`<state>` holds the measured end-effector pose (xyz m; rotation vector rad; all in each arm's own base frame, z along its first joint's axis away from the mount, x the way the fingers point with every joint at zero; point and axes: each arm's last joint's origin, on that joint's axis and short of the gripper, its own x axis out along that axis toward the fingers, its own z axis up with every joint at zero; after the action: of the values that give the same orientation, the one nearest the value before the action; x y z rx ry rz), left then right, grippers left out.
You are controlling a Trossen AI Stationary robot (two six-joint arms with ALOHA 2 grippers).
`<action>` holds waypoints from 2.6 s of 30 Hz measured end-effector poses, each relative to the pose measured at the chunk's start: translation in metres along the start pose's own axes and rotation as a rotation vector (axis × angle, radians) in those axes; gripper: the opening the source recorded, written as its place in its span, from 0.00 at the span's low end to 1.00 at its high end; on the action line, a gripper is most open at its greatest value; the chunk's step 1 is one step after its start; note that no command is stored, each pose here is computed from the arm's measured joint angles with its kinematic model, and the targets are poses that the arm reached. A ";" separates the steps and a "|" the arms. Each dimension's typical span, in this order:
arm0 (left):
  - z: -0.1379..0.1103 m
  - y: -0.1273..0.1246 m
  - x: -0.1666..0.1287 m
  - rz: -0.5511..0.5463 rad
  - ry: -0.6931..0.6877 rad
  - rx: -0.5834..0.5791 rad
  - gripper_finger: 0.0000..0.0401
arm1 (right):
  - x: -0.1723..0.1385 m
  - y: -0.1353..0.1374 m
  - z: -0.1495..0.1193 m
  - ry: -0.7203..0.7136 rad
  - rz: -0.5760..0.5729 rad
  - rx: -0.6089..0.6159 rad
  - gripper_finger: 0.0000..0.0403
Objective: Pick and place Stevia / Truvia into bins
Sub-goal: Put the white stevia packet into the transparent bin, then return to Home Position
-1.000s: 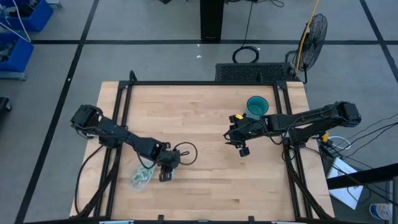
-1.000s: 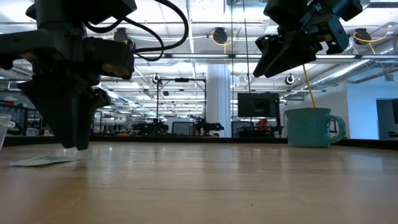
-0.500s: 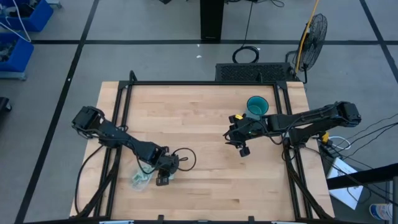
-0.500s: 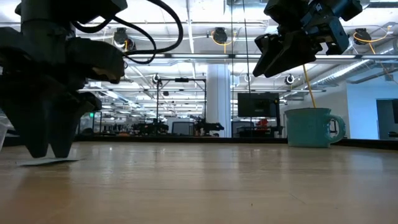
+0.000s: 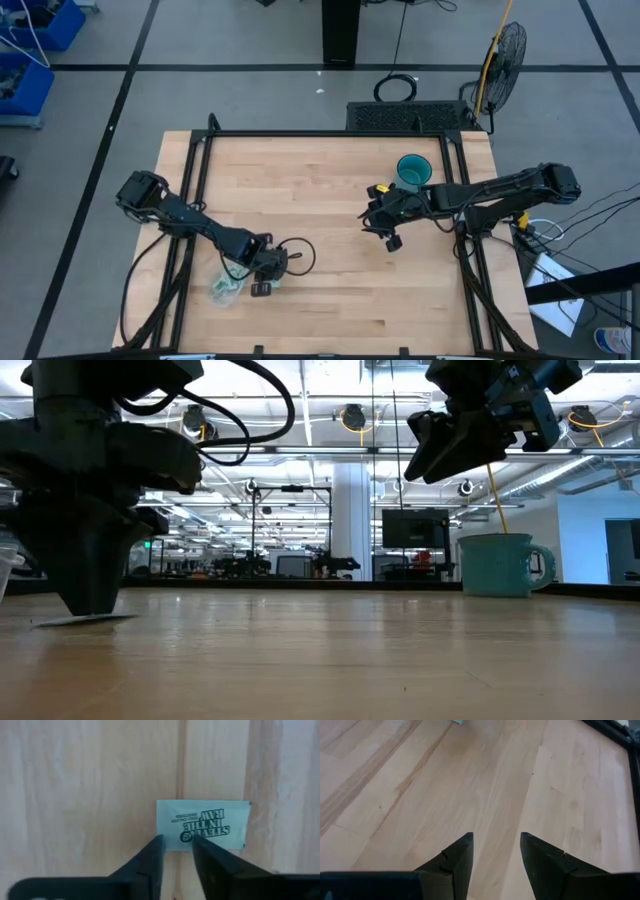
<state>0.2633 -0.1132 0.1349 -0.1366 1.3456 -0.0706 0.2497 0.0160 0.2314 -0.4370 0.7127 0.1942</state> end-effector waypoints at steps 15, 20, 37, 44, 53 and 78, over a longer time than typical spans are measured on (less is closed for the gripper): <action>0.000 0.001 -0.002 0.012 -0.011 -0.007 0.01 | 0.000 -0.002 0.005 -0.049 -0.023 -0.045 0.39; -0.001 -0.001 -0.022 -0.008 -0.048 -0.019 0.01 | 0.000 -0.002 0.005 -0.049 -0.024 -0.067 0.39; -0.079 -0.059 -0.101 0.187 0.178 -0.292 0.01 | 0.000 -0.002 0.005 -0.049 -0.024 -0.071 0.39; -0.082 -0.063 -0.100 0.258 0.070 -0.396 0.07 | 0.000 -0.003 0.006 -0.060 -0.030 -0.080 0.39; -0.083 -0.062 -0.100 0.260 0.086 -0.411 0.31 | -0.001 -0.005 0.011 -0.110 -0.056 -0.091 0.39; -0.091 0.007 -0.174 0.575 -0.526 -0.572 0.37 | -0.067 -0.012 0.012 -0.224 -0.216 0.224 0.39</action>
<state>0.1361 -0.0884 0.2822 -0.2246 0.8049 0.7901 0.2107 0.0091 0.2877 -0.2698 0.4570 -0.0411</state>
